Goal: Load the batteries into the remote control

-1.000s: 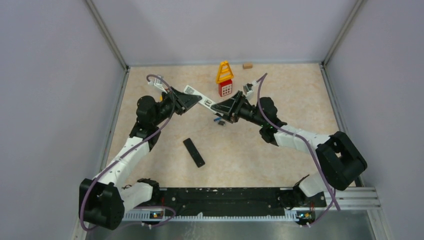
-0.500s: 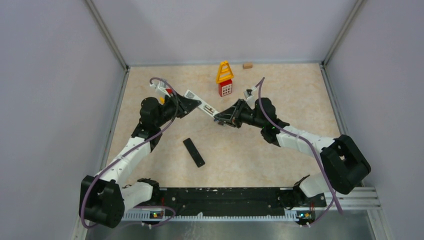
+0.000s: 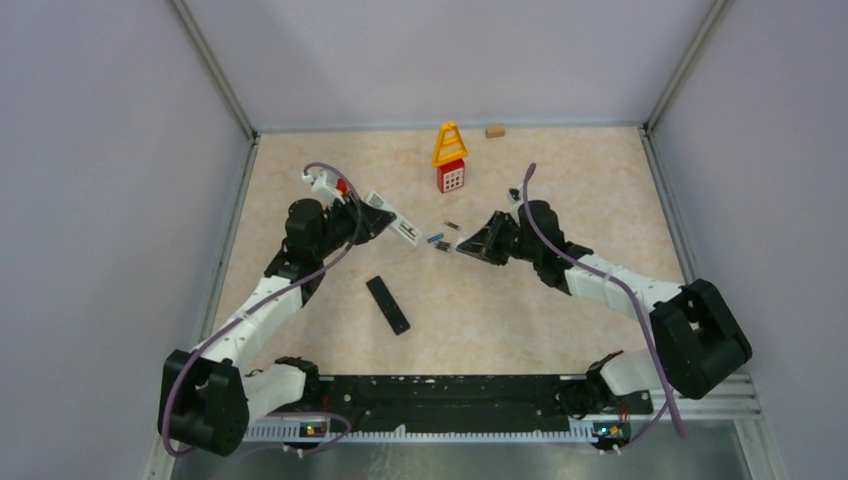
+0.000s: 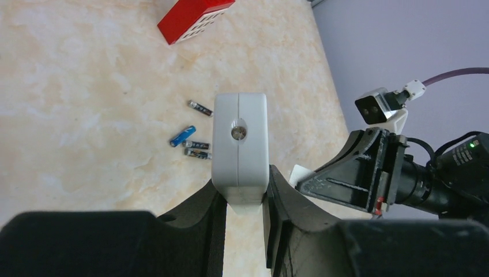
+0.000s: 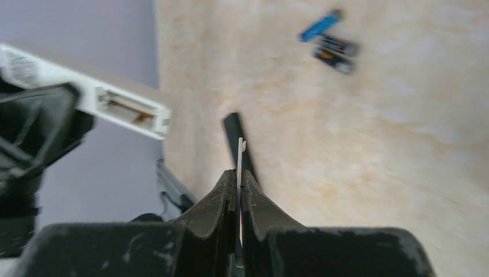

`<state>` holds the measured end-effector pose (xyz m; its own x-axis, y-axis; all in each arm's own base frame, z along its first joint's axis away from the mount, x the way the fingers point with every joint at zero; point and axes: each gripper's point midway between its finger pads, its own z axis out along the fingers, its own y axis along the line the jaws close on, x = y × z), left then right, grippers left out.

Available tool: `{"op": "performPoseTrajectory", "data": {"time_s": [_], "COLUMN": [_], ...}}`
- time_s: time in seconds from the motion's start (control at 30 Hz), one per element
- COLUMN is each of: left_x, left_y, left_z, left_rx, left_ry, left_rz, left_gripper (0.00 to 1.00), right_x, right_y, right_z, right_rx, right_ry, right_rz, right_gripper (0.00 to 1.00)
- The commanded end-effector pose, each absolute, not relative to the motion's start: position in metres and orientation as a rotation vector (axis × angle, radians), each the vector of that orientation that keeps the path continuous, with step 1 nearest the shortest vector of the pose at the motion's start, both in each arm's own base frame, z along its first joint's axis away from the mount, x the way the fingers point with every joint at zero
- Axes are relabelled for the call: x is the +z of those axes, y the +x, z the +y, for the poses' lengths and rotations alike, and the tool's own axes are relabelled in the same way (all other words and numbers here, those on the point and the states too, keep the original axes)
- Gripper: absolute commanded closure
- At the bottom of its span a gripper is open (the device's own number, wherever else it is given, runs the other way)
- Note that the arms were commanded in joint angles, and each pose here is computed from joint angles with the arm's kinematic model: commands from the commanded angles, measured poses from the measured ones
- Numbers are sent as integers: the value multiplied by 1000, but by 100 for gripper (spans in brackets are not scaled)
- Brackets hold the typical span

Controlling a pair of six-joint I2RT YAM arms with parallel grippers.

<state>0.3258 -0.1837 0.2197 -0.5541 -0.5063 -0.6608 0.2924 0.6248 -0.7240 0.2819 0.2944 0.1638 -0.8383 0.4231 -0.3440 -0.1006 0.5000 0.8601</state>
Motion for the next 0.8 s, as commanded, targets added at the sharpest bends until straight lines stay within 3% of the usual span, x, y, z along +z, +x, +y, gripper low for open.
{"op": "performPoseTrajectory", "data": {"time_s": [0.0, 0.27, 0.43, 0.57, 0.7, 0.77], "left_x": [227, 220, 215, 214, 217, 219], "left_y": [321, 304, 302, 303, 305, 304], "left_z": [-180, -183, -184, -183, -184, -185], "left_rx": [-987, -995, -1004, -1000, -1000, -1004], "left_ry": [-56, 39, 40, 33, 40, 50], "left_rz": [1845, 1857, 1870, 1872, 1870, 1865], "left_gripper": [100, 100, 100, 100, 100, 100], "right_x": [88, 40, 28, 43, 71, 83], "right_y": [278, 261, 257, 266, 288, 301], "right_z": [250, 220, 198, 187, 188, 199], "right_rx": [974, 763, 597, 501, 475, 511], "right_ry": [243, 264, 316, 286, 203, 109], "right_rz": [2400, 2510, 2566, 2533, 2434, 2384], "right_gripper": [95, 79, 45, 29, 28, 33]}}
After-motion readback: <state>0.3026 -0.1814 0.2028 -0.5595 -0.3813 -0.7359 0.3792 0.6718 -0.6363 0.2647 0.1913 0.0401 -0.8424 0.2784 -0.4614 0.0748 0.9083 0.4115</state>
